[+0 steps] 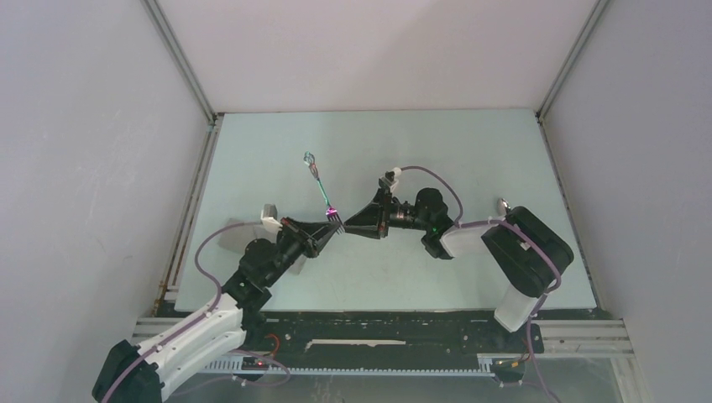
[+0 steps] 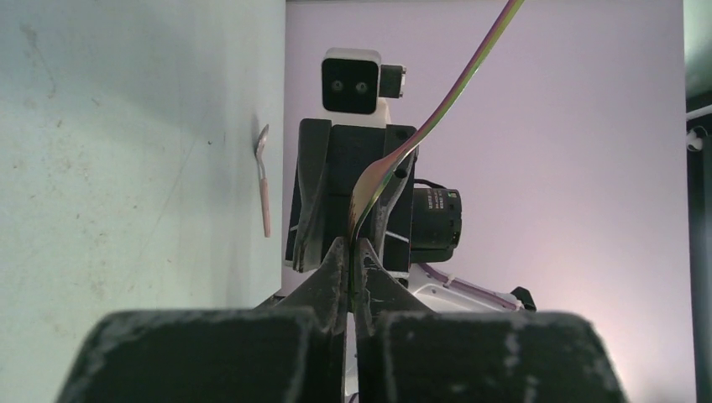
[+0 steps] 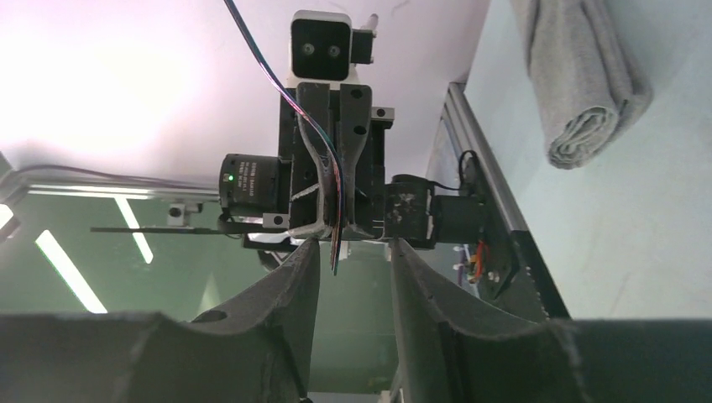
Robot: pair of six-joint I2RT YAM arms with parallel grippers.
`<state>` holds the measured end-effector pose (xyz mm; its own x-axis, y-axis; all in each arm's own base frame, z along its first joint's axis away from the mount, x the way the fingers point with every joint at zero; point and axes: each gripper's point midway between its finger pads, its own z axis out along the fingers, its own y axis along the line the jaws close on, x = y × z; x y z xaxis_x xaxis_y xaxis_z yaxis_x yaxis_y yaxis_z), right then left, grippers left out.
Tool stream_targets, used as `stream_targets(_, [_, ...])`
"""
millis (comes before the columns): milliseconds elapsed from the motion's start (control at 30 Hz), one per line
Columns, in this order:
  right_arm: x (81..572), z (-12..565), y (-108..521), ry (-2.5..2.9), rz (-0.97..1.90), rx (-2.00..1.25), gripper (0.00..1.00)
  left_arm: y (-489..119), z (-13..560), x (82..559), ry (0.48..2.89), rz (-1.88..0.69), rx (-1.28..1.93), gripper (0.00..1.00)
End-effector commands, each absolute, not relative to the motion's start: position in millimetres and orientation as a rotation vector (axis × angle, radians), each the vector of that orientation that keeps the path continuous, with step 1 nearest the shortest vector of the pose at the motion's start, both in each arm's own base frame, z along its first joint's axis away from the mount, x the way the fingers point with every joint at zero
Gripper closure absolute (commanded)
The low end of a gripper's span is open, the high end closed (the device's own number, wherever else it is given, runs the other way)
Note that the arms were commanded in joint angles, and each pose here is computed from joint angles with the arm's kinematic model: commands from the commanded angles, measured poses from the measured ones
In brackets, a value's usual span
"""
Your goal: Fold the napkin into a case and place the utensils inside
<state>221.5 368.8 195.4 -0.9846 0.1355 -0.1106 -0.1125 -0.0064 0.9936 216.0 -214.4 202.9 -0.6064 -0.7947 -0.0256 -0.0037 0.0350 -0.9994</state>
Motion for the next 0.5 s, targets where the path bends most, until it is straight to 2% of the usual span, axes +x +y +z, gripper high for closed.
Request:
stream_targets(0, [219.3,226.5,369.5,1.930,2.219,0.000,0.57,-221.2,247.2,215.3,1.591,-1.739,-0.710,1.00])
stream_targets(100, [218.3,225.7,370.0,1.929,2.229,0.006,0.59,-223.3,246.7,216.2,1.595,-1.743,-0.704,1.00])
stream_targets(233, [216.9,222.1,372.1,1.944,2.235,0.014,0.69,-225.0,250.5,217.3,1.576,-1.761,-0.692,1.00])
stream_targets(467, [215.9,218.1,373.7,1.968,2.229,0.026,0.80,-228.5,253.7,219.1,1.579,-1.758,-0.667,1.00])
